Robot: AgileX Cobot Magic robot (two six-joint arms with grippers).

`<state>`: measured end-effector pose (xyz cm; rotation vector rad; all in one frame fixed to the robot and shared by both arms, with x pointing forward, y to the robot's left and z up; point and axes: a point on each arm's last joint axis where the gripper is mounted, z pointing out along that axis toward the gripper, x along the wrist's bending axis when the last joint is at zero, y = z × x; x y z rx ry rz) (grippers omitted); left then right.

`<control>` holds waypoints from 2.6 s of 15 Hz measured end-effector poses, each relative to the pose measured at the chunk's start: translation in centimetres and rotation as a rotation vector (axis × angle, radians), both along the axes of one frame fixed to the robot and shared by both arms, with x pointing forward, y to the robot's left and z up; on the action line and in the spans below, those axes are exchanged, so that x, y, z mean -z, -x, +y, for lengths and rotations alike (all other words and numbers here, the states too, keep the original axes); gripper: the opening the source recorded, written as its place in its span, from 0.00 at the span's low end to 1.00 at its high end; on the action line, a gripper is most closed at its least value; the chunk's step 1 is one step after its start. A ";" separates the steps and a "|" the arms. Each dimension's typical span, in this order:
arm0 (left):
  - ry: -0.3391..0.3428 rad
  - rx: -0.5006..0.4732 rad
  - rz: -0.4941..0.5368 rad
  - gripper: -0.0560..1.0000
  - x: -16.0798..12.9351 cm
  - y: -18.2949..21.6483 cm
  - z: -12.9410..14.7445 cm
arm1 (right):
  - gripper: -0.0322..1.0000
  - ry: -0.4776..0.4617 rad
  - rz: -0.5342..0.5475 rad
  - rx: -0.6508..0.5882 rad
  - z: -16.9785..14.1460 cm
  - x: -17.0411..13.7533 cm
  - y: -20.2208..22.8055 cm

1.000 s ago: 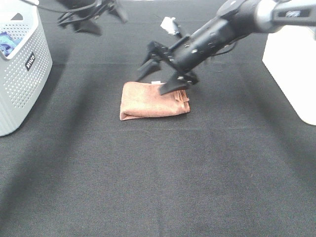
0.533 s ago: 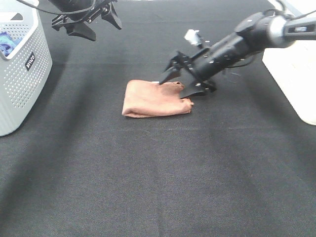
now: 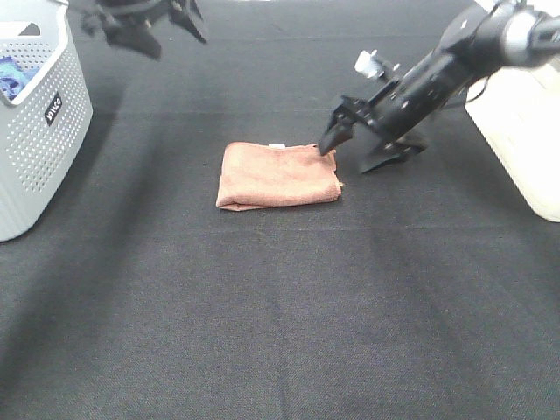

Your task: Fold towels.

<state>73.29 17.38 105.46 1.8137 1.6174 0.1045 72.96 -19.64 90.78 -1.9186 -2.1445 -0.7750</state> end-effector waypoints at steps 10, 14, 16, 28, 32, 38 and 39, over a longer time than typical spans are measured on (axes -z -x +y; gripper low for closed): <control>-0.277 -0.036 -0.157 0.74 -14.5 10.9 4.4 | 0.80 0.205 -0.093 0.030 -2.8 -17.4 7.4; -0.324 -0.053 -0.133 0.74 -15.4 16.9 6.0 | 0.80 0.265 -0.147 0.031 -4.0 -21.0 12.6; -0.335 -0.068 -0.074 0.74 -14.2 22.5 7.2 | 0.80 0.286 -0.162 0.032 -4.9 -22.5 18.3; -0.313 -0.107 -0.248 0.74 -0.2 47.5 12.4 | 0.80 0.363 -0.384 0.048 -8.7 -14.4 42.4; -0.323 -0.048 -0.469 0.74 -0.3 49.6 12.6 | 0.79 0.341 -0.646 0.068 -9.1 -14.5 46.3; -0.315 0.032 -0.527 0.74 0.2 49.0 11.9 | 0.79 0.333 -0.684 0.074 -9.2 -14.6 46.9; -0.316 0.033 -0.528 0.74 0.2 49.0 11.9 | 0.79 0.333 -0.684 0.074 -9.2 -14.6 46.9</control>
